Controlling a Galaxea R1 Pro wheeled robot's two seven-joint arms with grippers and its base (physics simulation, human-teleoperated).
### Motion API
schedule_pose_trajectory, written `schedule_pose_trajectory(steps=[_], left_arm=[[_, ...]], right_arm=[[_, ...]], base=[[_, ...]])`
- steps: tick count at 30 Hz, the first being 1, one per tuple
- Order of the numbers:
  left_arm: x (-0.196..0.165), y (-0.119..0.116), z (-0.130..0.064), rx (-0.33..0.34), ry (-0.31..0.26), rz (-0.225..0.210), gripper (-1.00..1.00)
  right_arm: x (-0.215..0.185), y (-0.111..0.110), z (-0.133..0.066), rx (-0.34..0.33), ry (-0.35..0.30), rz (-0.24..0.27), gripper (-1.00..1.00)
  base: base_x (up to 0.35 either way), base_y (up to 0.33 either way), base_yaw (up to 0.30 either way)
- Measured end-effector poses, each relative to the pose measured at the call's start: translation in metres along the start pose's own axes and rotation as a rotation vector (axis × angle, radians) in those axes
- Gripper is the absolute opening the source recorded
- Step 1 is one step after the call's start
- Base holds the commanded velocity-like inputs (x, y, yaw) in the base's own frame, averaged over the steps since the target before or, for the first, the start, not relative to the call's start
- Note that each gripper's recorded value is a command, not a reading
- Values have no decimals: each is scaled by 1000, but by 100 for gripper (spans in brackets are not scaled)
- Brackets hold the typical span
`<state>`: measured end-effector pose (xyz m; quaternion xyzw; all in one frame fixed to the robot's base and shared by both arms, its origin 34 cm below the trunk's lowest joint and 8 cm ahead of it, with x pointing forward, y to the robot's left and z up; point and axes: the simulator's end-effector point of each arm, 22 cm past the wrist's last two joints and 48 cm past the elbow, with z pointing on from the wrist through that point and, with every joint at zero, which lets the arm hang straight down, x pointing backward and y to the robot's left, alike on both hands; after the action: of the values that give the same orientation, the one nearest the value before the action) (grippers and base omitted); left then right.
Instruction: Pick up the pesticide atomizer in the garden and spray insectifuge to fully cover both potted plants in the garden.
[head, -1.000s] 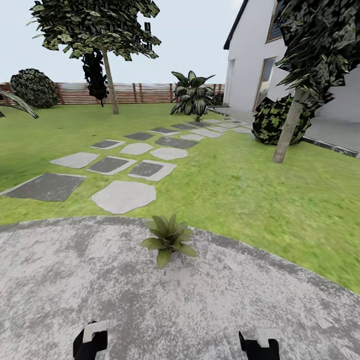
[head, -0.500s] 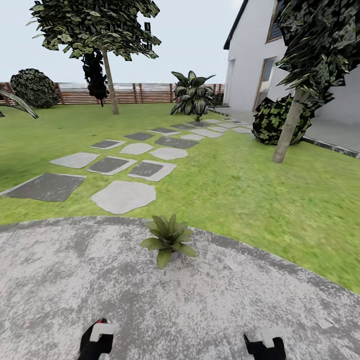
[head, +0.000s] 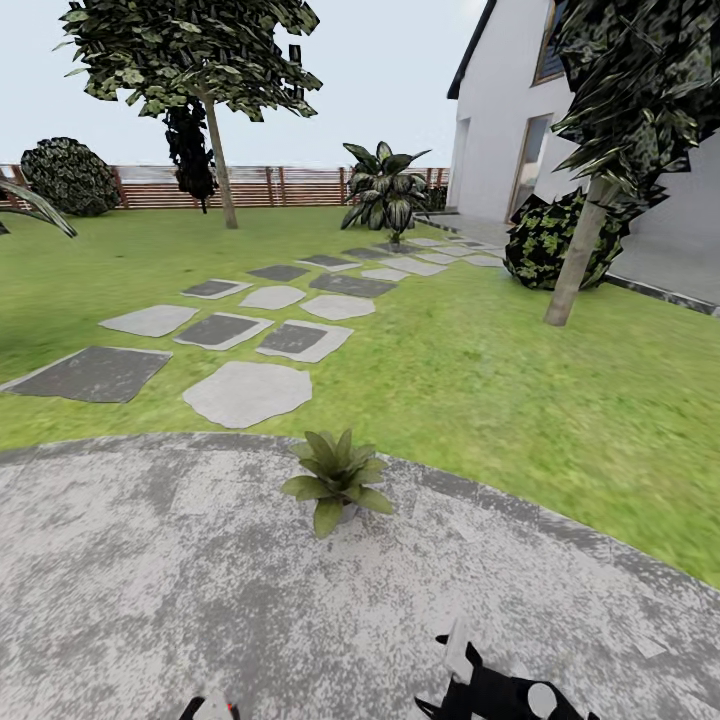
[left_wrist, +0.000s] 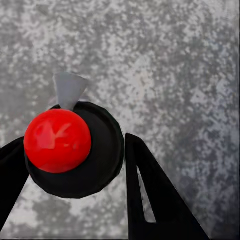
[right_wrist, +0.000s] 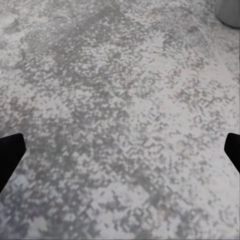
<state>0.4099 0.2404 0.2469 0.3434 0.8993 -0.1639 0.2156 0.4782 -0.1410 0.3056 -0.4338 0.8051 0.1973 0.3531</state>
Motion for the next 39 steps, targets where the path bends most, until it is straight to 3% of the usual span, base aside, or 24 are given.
schedule_pose_trajectory(steps=[3,5,8,10,12,14,15,17,19,25,28,35,39], left_arm=[[7,-4,-1,33,48,58,-100],[6,-14,-3,97,64,89,-100],[-7,-18,-7,171,70,105,-100],[-13,-18,-10,203,90,90,-100],[-17,-15,-12,212,104,88,-100],[-27,-10,-12,215,122,122,-100],[-30,-8,-12,215,133,142,-100],[-36,-3,-13,216,180,181,-100],[-40,-1,-14,226,211,191,-100],[-58,-1,-18,247,210,216,-100],[-68,-14,-12,268,201,230,-100],[-90,-58,8,327,211,315,-100],[-104,-78,16,349,191,329,-100]], right_arm=[[0,3,0,-13,3,-2,100],[0,7,1,-30,10,-13,100],[2,25,5,-96,36,-65,100],[-1,39,11,-140,53,-108,100],[-4,47,17,-165,79,-132,100],[-14,58,25,-194,110,-149,100],[-21,61,28,-205,115,-156,-100],[-42,66,33,-232,107,-173,-100],[-55,67,33,-249,96,-186,-100],[-78,64,31,-284,83,-208,-100],[-85,63,33,-289,92,-194,-100],[-103,63,38,-298,78,-196,-100],[-107,64,39,-298,73,-197,-100]], base=[[0,0,0],[0,0,0],[0,0,0],[0,0,0],[0,0,0],[0,0,0],[0,0,0],[0,0,0],[0,0,0],[0,0,0],[0,0,0],[0,0,0],[0,0,0]])
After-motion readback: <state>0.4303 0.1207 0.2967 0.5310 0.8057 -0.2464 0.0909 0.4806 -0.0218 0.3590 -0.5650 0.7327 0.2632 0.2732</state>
